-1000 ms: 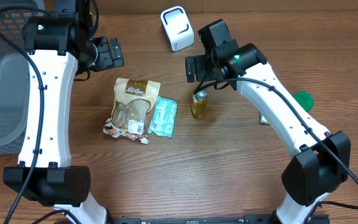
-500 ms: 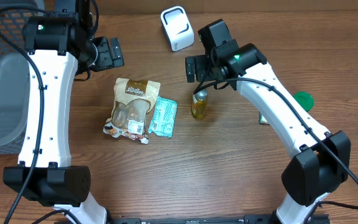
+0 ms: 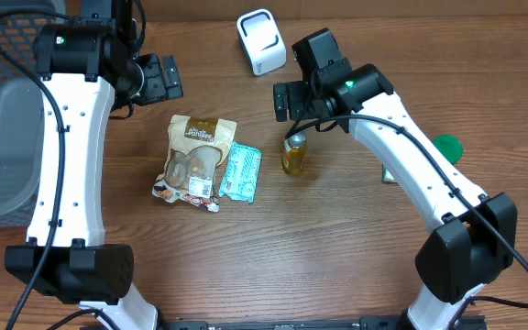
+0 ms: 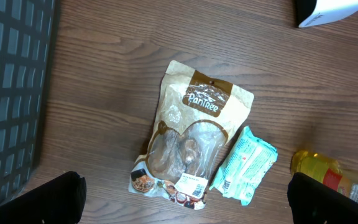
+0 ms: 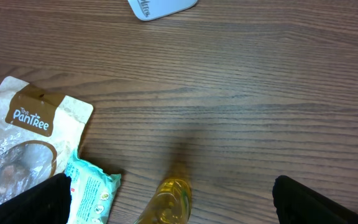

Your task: Scan the item barcode

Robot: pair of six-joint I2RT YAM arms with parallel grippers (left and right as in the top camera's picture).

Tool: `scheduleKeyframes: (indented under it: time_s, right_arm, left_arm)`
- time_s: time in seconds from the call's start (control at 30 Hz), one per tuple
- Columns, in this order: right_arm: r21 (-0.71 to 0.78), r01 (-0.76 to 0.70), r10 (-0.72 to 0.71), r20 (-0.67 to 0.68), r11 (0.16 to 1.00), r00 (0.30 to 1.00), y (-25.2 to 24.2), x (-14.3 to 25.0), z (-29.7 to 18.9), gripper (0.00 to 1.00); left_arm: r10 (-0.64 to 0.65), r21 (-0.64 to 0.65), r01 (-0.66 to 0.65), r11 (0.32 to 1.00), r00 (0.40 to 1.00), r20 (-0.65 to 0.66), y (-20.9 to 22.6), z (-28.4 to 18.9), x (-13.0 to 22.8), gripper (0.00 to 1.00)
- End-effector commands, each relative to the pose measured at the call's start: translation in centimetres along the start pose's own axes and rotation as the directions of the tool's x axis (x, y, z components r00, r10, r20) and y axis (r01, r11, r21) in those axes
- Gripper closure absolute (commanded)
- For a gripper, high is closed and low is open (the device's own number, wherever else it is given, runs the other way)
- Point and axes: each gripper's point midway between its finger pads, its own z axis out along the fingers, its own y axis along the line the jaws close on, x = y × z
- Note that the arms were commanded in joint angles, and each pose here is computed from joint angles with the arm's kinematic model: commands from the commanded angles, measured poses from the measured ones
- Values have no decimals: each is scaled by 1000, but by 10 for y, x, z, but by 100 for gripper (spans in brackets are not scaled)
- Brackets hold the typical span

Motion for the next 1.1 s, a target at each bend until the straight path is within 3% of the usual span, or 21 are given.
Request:
scheduleKeyframes:
  time_s: [0.0, 0.73, 0.93, 1.0, 1.07]
  right_arm:
    - [6, -7, 7, 22, 1000, 1000, 0, -6, -4, 0]
    - [2, -7, 7, 21, 1000, 1000, 1, -6, -4, 0]
    - [-58, -7, 7, -3, 998, 1000, 11, -2, -4, 0]
    - [-57, -20, 19, -6, 998, 1000, 11, -1, -4, 15]
    - [-54, -47, 46, -14, 997, 999, 10, 1, -4, 20]
  left_arm:
    - [17, 12, -17, 1000, 1000, 14, -5, -3, -3, 0]
    - [17, 12, -17, 1000, 1000, 14, -5, -3, -3, 0]
    - [17, 12, -17, 1000, 1000, 14, -5, -3, -3, 0]
    - [17, 12, -17, 1000, 1000, 14, -5, -3, -3, 1]
    - [17, 12, -17, 1000, 1000, 14, -5, -3, -3, 0]
